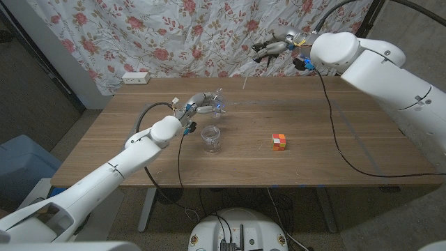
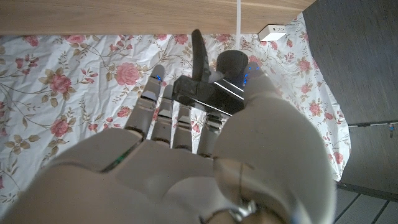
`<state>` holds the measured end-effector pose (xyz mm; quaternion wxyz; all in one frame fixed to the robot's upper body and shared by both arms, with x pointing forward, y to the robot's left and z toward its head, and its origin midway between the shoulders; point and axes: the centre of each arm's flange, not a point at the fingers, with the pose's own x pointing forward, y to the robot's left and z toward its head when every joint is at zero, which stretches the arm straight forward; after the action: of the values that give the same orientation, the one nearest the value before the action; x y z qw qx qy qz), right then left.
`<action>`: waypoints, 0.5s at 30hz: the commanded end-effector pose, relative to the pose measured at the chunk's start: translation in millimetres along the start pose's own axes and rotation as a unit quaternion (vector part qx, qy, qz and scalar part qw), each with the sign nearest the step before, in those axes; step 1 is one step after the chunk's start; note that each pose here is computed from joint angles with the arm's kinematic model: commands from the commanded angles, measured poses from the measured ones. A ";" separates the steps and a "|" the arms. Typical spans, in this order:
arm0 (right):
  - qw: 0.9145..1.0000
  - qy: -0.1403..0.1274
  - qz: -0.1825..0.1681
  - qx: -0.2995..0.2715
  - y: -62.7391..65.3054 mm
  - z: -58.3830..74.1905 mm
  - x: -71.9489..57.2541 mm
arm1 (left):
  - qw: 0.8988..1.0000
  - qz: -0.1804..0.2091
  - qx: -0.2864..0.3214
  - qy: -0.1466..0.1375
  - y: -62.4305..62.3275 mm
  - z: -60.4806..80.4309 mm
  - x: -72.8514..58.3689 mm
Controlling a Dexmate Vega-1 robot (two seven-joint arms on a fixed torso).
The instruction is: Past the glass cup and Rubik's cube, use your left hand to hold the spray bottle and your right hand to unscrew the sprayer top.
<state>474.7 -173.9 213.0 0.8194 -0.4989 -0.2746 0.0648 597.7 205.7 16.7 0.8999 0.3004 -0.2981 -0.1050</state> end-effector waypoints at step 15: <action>0.999 0.053 -0.010 -0.001 10.4 -32.7 14.7 | 0.997 0.041 -0.058 -0.016 19.3 -31.5 -9.5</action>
<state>494.7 -182.5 205.4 0.8280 -0.5003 -0.2494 0.0444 605.7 226.9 12.6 0.9073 0.2706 -0.3078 -0.0946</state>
